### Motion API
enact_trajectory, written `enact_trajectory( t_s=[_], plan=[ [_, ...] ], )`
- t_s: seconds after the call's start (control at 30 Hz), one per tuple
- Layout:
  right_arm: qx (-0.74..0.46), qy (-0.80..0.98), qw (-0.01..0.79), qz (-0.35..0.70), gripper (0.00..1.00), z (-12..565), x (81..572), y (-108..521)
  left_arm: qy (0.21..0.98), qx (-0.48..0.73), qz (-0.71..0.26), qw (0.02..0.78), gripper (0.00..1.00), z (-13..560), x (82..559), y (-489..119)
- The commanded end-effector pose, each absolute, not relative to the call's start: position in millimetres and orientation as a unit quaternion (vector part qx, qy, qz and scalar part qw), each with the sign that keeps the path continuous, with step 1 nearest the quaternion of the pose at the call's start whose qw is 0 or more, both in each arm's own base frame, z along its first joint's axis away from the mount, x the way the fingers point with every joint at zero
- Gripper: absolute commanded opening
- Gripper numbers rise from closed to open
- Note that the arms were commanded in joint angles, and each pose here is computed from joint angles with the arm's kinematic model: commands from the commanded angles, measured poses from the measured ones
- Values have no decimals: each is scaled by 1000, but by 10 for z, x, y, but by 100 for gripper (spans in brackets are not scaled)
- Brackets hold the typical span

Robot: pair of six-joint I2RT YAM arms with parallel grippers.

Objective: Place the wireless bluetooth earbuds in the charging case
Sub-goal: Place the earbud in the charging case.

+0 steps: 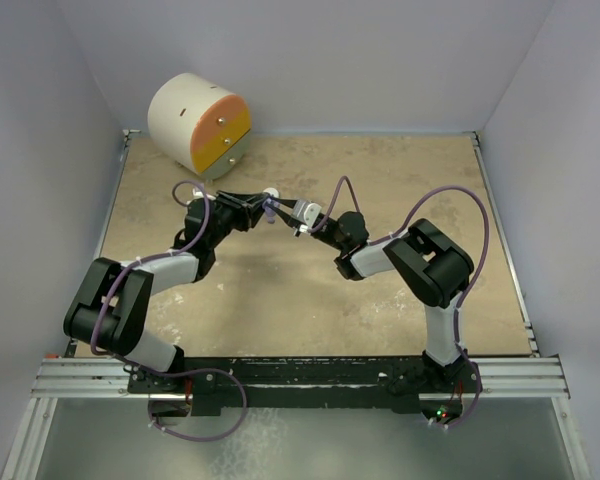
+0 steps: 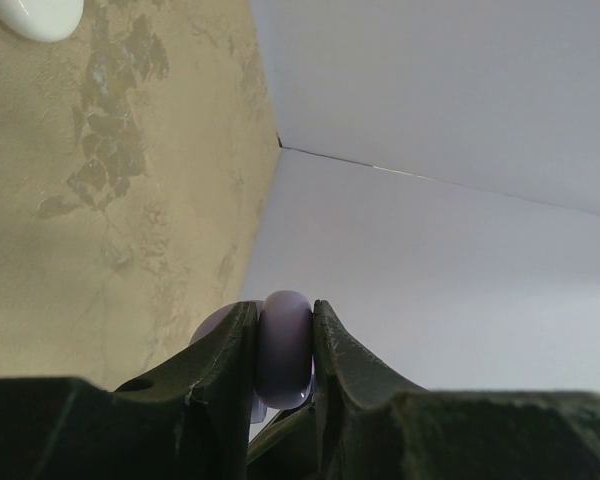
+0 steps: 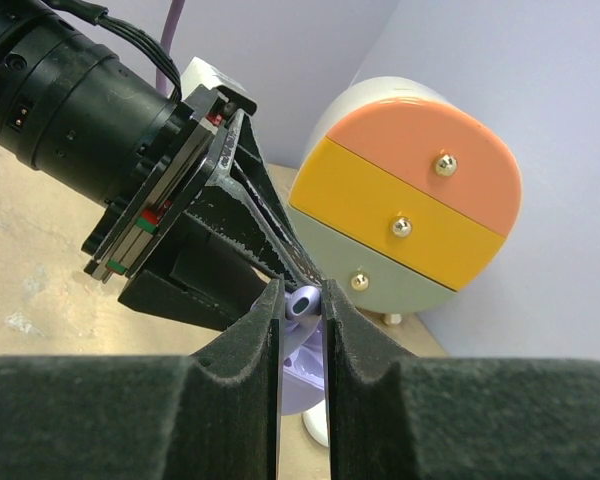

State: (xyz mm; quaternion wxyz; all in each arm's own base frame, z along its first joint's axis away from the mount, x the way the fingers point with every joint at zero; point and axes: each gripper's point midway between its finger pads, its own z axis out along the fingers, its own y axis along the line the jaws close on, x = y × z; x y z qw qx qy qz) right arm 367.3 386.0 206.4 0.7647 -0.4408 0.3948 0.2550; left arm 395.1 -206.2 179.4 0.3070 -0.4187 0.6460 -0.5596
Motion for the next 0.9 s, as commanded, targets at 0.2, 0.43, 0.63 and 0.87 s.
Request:
enact_trajectory(
  t_s=[0.2, 0.43, 0.63, 0.87],
  plan=[
    [-294, 55, 935, 191, 0, 3782, 2813, 3165, 630, -384, -591, 326, 0, 2175, 3943, -2150],
    [-295, 57, 935, 190, 0, 3765, 2814, 3155, 629, -384, -592, 327, 0, 2208, 3936, -2145],
    [-296, 60, 934, 189, 0, 3735, 2813, 3140, 622, -382, -598, 330, 0, 2280, 3942, -2145],
    [-291, 61, 937, 185, 0, 3746, 2820, 3109, 614, -384, -607, 328, 0, 2315, 3938, -2143]
  ],
)
